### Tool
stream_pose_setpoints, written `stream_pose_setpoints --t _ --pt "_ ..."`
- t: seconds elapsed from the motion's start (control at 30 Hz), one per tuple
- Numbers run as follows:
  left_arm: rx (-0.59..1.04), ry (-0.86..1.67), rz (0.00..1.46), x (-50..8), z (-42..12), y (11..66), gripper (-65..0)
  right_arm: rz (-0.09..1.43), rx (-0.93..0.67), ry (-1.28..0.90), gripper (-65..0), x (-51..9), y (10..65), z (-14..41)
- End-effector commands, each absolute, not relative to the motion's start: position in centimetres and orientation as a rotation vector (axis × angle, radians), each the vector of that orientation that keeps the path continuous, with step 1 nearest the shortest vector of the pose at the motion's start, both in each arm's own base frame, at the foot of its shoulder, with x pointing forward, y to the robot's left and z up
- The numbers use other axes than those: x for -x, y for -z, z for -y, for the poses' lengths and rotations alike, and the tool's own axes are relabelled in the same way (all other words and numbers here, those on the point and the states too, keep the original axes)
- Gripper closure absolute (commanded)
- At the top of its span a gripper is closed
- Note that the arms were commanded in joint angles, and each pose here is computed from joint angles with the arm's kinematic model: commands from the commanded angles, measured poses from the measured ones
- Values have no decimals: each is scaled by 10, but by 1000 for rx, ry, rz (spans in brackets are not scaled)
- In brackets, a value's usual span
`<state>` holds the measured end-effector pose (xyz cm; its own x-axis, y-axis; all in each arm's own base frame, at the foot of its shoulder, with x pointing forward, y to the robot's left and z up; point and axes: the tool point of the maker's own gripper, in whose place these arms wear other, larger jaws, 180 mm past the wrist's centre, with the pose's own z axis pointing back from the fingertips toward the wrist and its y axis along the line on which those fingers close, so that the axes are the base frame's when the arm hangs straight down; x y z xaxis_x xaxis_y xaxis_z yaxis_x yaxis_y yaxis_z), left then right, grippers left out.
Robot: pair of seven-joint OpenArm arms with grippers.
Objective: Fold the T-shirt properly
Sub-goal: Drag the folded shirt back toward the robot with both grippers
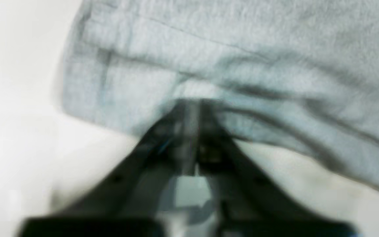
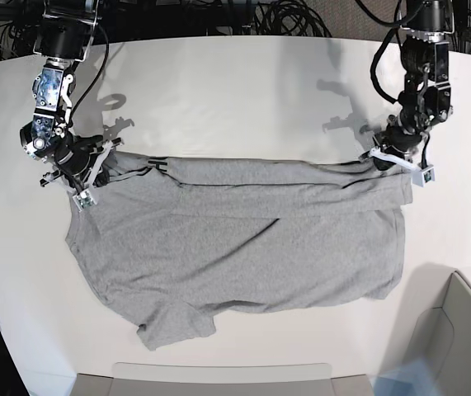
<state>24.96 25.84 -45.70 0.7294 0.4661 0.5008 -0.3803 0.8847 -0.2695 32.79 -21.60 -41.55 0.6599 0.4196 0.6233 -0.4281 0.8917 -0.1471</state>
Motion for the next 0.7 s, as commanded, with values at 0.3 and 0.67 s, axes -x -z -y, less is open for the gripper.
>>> stream_pose_setpoints --t 0.3,0.67 --pt "77 -456 541 -197 -282 437 0 679 62 -420 0 -299 409 257" --pt "112 -418 773 -232 -273 348 0 886 135 -446 0 -322 340 238"
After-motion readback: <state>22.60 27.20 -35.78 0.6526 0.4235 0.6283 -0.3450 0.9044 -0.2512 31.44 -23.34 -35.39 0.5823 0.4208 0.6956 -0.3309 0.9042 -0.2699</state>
